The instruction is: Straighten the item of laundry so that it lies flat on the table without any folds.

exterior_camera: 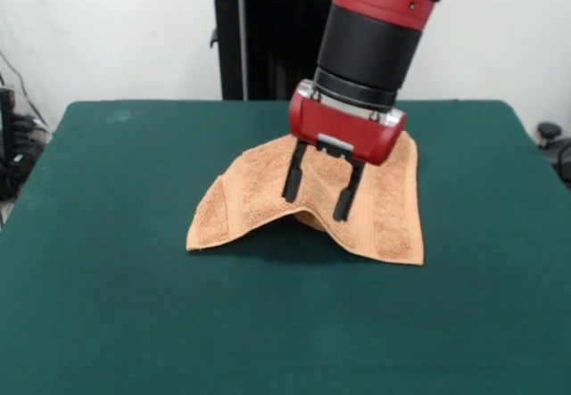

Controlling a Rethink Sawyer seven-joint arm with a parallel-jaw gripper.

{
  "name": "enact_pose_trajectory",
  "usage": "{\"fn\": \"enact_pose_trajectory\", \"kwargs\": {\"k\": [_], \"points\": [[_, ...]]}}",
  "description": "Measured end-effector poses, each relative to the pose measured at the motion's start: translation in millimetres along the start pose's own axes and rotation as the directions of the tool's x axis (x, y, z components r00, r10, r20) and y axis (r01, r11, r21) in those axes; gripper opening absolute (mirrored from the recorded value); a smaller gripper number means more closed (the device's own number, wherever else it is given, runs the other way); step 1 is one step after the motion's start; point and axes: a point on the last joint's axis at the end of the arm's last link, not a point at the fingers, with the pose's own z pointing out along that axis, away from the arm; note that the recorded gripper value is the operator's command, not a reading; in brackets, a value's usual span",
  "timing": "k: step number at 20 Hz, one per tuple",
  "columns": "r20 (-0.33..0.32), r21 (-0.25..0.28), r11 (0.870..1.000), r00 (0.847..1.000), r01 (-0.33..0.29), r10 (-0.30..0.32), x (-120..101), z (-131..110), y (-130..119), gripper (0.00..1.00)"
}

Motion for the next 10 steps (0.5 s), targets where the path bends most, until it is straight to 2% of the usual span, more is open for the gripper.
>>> {"fn": "enact_pose_trajectory", "kwargs": {"k": [10], "points": [[-0.034, -0.071, 0.997, 0.999, -0.023, 0.021, 10, 4, 34, 1.00]]}}
